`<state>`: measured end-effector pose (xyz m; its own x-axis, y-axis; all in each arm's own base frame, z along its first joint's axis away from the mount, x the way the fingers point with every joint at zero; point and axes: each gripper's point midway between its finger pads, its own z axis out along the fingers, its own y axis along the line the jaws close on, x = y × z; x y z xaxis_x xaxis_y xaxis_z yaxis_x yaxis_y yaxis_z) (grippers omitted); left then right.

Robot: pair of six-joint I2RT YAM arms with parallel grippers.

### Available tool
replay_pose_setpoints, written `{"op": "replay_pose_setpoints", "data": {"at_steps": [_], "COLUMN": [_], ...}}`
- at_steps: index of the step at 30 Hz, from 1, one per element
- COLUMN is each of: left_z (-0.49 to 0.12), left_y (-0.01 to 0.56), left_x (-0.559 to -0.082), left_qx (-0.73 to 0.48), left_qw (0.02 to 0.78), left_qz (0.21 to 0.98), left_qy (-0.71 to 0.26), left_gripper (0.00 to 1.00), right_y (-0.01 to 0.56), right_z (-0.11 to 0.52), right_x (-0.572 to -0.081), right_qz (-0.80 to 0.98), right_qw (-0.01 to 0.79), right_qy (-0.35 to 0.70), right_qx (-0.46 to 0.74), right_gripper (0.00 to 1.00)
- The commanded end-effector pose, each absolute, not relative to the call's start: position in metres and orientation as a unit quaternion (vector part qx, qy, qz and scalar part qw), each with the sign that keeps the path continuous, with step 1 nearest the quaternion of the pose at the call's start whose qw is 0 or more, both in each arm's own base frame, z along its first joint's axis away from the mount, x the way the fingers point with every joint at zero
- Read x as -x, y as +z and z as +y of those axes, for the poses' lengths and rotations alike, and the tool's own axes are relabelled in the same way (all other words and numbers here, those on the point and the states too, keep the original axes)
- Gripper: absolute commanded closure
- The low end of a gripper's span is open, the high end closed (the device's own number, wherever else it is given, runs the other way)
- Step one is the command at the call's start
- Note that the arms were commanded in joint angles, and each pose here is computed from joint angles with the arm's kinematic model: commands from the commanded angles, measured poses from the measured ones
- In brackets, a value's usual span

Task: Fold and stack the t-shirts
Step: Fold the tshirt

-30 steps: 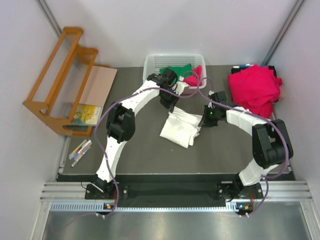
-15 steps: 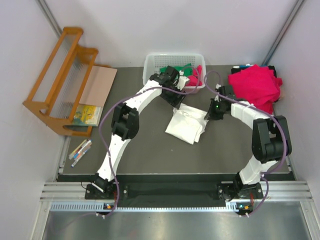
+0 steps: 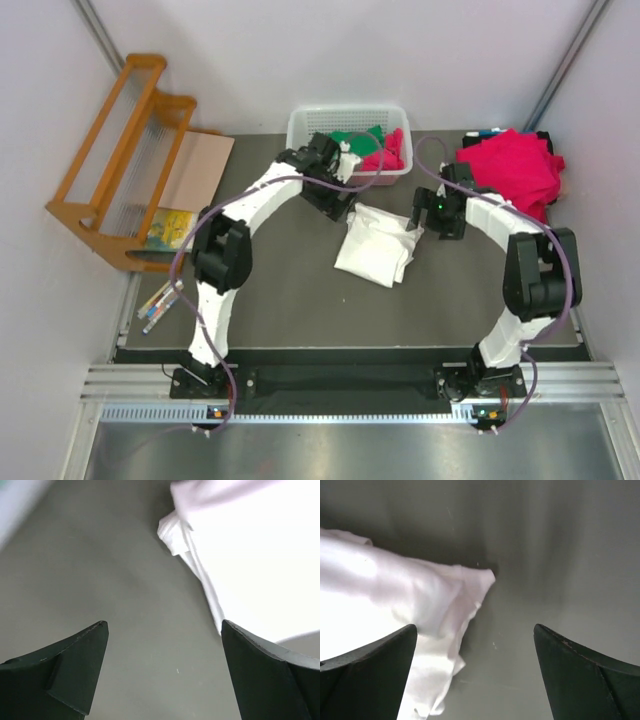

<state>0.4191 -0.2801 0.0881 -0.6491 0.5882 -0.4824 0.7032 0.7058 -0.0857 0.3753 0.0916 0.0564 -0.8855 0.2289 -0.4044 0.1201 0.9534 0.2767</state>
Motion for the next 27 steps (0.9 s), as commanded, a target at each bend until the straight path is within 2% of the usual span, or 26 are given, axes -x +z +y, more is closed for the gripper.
{"op": "replay_pose_setpoints", "data": {"at_steps": [1,4,5,7,8,9,11,14,16,19,22,25,27], "left_z": [-0.267,-0.241,-0.235,-0.221,-0.216,-0.210,-0.198,-0.186,-0.177,-0.167,-0.157,-0.146,-0.139], "left_y": [0.226,0.269,0.295,0.284,0.307,0.275,0.266,0.226,0.212,0.204,0.203,0.200,0.195], "left_x": [-0.424,-0.422,-0.418,-0.412,-0.409,-0.401,-0.394,-0.381,-0.375,-0.373,-0.373,-0.378,-0.379], "left_qx": [-0.321,-0.290,-0.284,-0.265,-0.263,-0.259,-0.254,-0.250,-0.239,-0.234,-0.226,-0.213,-0.209], "left_qw": [0.347,0.383,0.417,0.422,0.469,0.448,0.453,0.405,0.388,0.384,0.378,0.373,0.365], "left_qz": [0.856,0.847,0.831,0.837,0.815,0.830,0.834,0.862,0.872,0.877,0.882,0.888,0.893], "left_qy": [-0.208,-0.228,-0.232,-0.225,-0.217,-0.206,-0.187,-0.176,-0.176,-0.172,-0.169,-0.163,-0.160], "left_gripper": [0.01,0.01,0.01,0.01,0.01,0.01,0.01,0.01,0.01,0.01,0.01,0.01,0.01], "right_y": [0.150,0.183,0.189,0.193,0.194,0.195,0.182,0.158,0.131,0.103,0.069,0.031,0.039], "right_z": [0.081,0.103,0.124,0.148,0.171,0.184,0.211,0.233,0.240,0.243,0.233,0.212,0.209], "right_x": [-0.394,-0.387,-0.380,-0.372,-0.361,-0.356,-0.345,-0.343,-0.343,-0.354,-0.364,-0.369,-0.373], "right_qz": [0.927,0.913,0.910,0.903,0.895,0.889,0.873,0.860,0.864,0.869,0.888,0.922,0.927], "right_qw": [0.341,0.362,0.354,0.343,0.325,0.311,0.283,0.242,0.196,0.174,0.157,0.139,0.153], "right_qy": [0.121,0.173,0.211,0.257,0.305,0.337,0.397,0.448,0.464,0.462,0.429,0.351,0.333], "right_qx": [-0.098,-0.074,-0.049,-0.023,0.001,-0.003,0.015,0.010,-0.013,-0.030,-0.057,-0.087,-0.074], "right_gripper": [0.00,0.00,0.00,0.00,0.00,0.00,0.00,0.00,0.00,0.00,0.00,0.01,0.00]}}
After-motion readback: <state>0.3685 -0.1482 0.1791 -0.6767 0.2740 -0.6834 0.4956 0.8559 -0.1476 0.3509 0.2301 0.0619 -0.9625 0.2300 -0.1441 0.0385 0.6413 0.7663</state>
